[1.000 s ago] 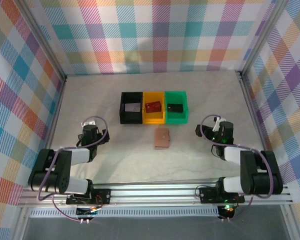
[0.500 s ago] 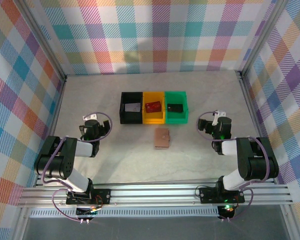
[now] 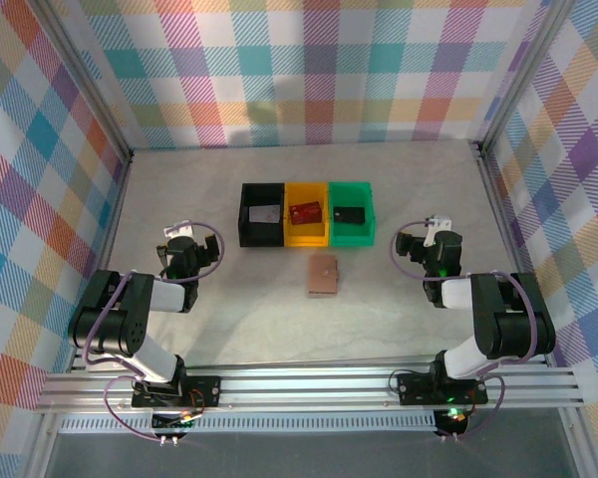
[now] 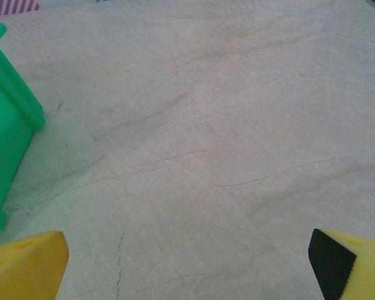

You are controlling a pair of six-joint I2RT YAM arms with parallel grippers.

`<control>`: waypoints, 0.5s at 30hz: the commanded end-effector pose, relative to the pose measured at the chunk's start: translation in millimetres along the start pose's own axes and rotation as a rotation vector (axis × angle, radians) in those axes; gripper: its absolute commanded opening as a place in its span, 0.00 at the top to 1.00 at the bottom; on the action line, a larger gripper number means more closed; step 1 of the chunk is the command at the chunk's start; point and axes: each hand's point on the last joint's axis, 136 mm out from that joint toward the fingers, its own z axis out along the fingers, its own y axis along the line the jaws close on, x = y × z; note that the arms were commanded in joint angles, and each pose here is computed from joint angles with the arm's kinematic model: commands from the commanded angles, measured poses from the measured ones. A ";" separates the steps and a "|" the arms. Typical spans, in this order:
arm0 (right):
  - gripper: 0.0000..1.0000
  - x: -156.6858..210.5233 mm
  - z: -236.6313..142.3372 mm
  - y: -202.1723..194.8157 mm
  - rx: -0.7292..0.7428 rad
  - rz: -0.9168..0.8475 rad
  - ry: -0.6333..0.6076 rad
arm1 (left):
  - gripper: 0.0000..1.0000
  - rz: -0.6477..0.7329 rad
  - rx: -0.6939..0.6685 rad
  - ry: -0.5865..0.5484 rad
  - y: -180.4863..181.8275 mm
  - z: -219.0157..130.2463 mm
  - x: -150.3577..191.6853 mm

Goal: Take the credit cards out of the card holder

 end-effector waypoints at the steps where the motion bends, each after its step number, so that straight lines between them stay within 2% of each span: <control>1: 0.01 -21.3 3.9 3.3 -0.003 -0.023 -0.067 | 0.00 -0.002 0.006 -0.069 -6.2 2.2 -19.5; 5: 0.01 -26.5 -0.4 9.9 -0.037 -0.041 -0.065 | 0.00 -0.007 0.002 -0.063 -5.1 -1.8 -24.1; 8: 0.01 -39.4 -10.8 2.6 0.027 0.007 0.044 | 0.00 0.037 0.002 -0.047 -11.7 -6.4 -38.4; 9: 0.01 -49.8 -16.2 6.6 0.009 0.020 0.039 | 0.00 0.043 -0.015 -0.028 -10.1 -9.4 -47.1; 11: 0.01 -65.5 -32.3 14.5 -0.027 0.046 -0.001 | 0.00 -0.049 -0.122 0.028 8.8 -21.2 -70.6; 12: 0.01 -76.4 -42.1 13.7 -0.019 0.077 -0.021 | 0.00 -0.102 -0.128 0.044 12.8 -29.8 -85.7; 14: 0.01 -98.3 -61.3 17.5 -0.037 0.161 -0.041 | 0.00 -0.195 -0.062 0.054 5.0 -48.1 -111.9; 15: 0.01 -109.2 -71.5 23.5 -0.071 0.206 -0.040 | 0.00 -0.283 -0.049 0.068 3.7 -60.1 -122.6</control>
